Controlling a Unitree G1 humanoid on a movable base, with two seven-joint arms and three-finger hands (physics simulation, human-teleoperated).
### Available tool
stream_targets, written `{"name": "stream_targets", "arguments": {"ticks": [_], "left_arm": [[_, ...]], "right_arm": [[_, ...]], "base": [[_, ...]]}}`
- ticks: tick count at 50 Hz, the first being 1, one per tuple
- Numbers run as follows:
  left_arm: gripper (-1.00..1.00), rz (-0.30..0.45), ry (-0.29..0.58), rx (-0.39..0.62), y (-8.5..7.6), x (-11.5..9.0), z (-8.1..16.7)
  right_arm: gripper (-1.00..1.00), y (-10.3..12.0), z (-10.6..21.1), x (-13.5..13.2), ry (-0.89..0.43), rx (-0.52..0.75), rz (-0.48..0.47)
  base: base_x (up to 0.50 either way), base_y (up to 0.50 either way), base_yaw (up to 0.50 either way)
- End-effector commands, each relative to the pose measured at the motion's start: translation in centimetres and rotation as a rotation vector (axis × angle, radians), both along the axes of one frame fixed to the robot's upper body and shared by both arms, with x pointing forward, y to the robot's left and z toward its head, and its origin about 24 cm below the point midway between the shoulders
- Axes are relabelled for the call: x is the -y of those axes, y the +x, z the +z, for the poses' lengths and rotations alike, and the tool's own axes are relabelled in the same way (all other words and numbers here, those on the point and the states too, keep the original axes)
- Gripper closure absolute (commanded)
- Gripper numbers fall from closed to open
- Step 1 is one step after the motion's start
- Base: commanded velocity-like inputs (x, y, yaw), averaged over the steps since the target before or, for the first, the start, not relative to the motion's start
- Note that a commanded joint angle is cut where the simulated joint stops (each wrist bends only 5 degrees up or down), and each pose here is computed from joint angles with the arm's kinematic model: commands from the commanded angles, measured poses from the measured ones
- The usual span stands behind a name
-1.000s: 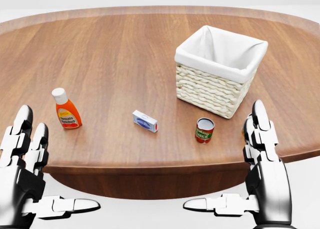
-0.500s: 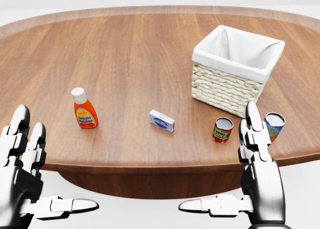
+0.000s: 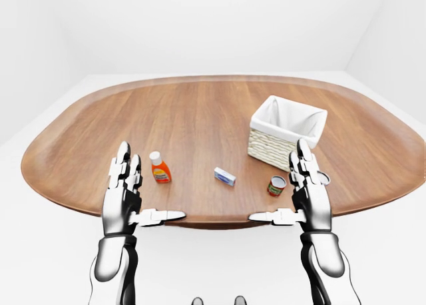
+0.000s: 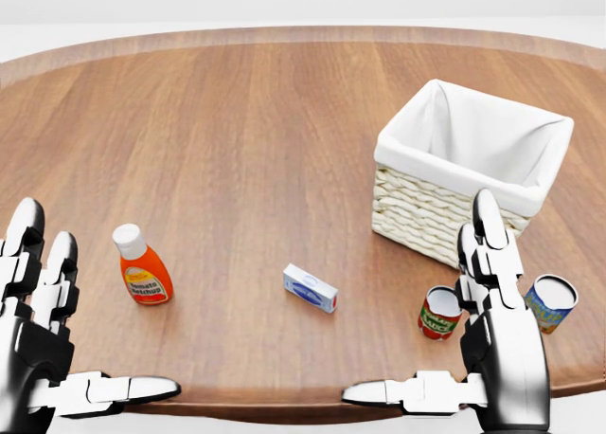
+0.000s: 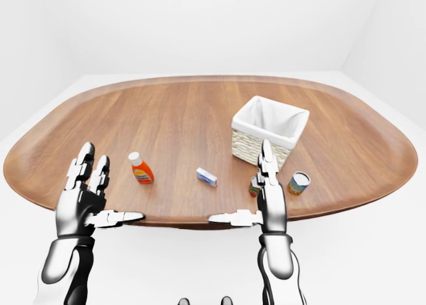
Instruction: Pick up the ketchup, and put it in the basket.
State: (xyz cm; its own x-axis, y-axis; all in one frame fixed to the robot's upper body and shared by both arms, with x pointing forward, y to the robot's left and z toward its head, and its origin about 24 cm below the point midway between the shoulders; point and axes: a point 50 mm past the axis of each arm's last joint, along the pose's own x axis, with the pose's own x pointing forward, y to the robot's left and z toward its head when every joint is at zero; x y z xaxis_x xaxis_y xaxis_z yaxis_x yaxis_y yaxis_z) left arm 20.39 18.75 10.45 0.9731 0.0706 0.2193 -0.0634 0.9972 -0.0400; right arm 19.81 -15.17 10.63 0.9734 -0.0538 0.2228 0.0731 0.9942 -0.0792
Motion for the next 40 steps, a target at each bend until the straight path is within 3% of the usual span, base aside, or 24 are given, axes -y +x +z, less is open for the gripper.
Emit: {"name": "stream_targets", "arguments": {"ticks": [1, 36, 40], "left_arm": [[-1.00, 0.001, -0.002, 0.003, -0.04, -0.04, 0.07], [-1.00, 0.002, 0.003, 0.012, -0.02, -0.02, 0.27], [-1.00, -0.005, 0.010, 0.005, -0.15, 0.12, 0.15]], "right_arm": [[-1.00, -0.06, 0.12, 0.02, 0.000, 0.007, -0.001], [-1.00, 0.17, 0.07, 0.19, 0.008, 0.014, -0.017], [-1.00, 0.27, -0.24, 0.05, 0.004, 0.003, -0.009]], "base": [[0.50, 0.00, 0.00], [0.50, 0.00, 0.00], [0.00, 0.00, 0.00]]}}
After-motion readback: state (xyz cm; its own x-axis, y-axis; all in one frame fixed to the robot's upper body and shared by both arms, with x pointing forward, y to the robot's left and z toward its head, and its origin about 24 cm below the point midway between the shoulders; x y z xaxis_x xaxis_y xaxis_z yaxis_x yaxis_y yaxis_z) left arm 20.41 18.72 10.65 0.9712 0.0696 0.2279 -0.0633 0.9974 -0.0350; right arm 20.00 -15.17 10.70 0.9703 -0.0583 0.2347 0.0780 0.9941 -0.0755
